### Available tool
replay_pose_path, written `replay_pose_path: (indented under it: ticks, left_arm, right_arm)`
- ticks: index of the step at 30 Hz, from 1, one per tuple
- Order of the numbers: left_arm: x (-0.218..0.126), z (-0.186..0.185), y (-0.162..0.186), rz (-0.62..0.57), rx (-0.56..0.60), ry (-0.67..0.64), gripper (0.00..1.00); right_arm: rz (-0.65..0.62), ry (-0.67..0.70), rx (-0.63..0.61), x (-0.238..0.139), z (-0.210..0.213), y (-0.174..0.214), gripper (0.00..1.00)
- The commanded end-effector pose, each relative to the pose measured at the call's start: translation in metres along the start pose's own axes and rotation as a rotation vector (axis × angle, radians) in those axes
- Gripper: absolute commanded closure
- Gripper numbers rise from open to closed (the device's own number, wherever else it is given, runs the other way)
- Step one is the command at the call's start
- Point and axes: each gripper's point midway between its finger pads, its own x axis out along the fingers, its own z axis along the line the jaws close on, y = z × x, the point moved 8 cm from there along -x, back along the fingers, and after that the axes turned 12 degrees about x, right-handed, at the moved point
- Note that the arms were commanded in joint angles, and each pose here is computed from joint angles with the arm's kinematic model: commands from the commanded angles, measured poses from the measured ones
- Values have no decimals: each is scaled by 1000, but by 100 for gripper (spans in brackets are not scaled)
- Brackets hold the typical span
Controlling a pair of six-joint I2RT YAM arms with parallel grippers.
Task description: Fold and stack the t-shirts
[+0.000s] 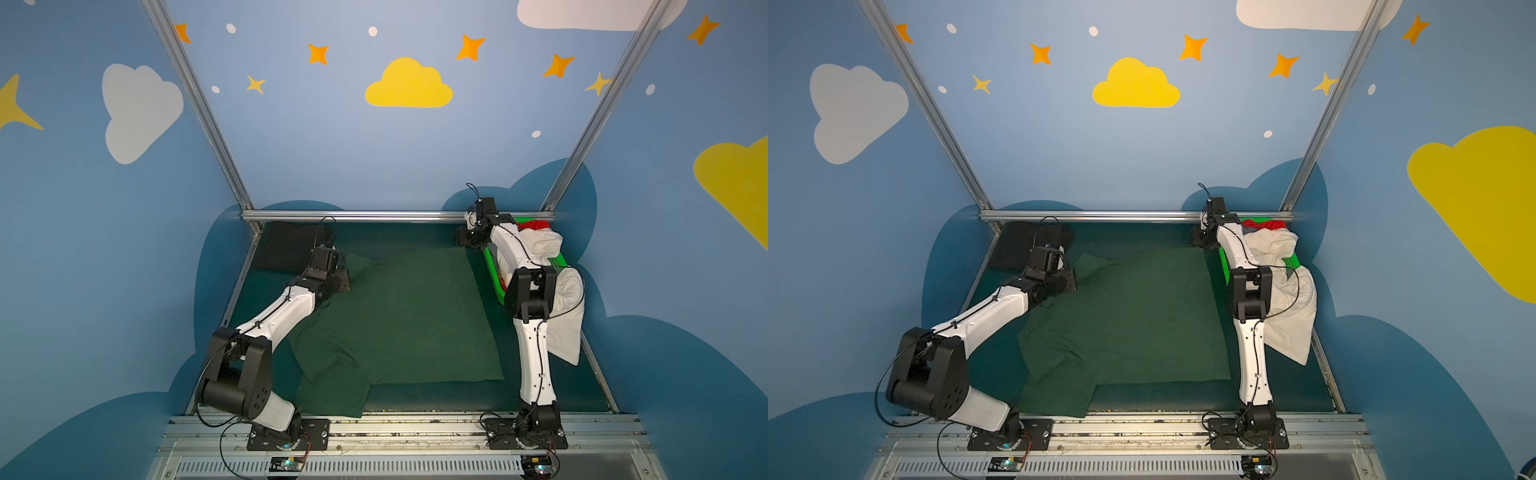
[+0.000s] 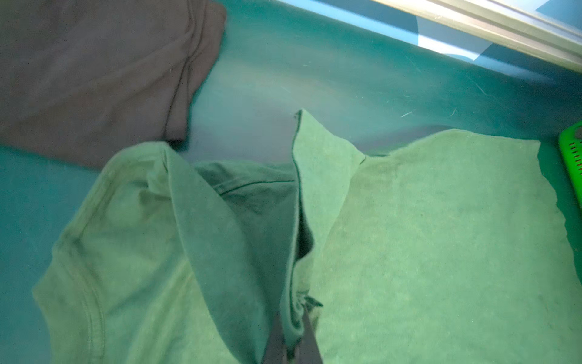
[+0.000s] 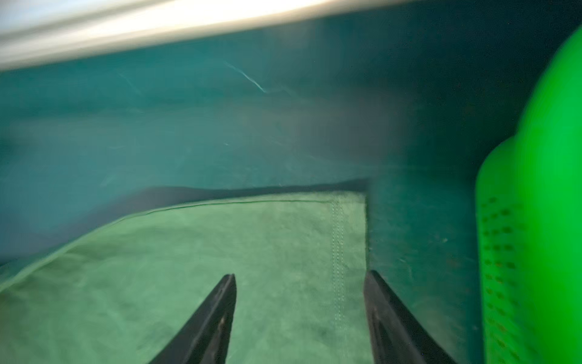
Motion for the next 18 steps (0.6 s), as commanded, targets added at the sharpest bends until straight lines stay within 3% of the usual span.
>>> replay_pose_path:
  ticks: [1,6,9,14,18]
  left_arm:
    - [-3,1,6,-32,-32,2,96]
    - [1,4,25,-1,-41,-15,96]
    - [0,7,32,6,-39,-29,96]
    - [-9,14,47,-15,-54,-61,96]
    - [-11,19,63,-29,-80,-81,96]
  right_arm:
    - [57,60,21,7,-2,12,36]
    - [64,126,7,17,0,18,32]
    - [69,158,37,24,-4,19,24]
    - [90,68,97,30,1,20,23]
    - [75,70,128,28,7,20,22]
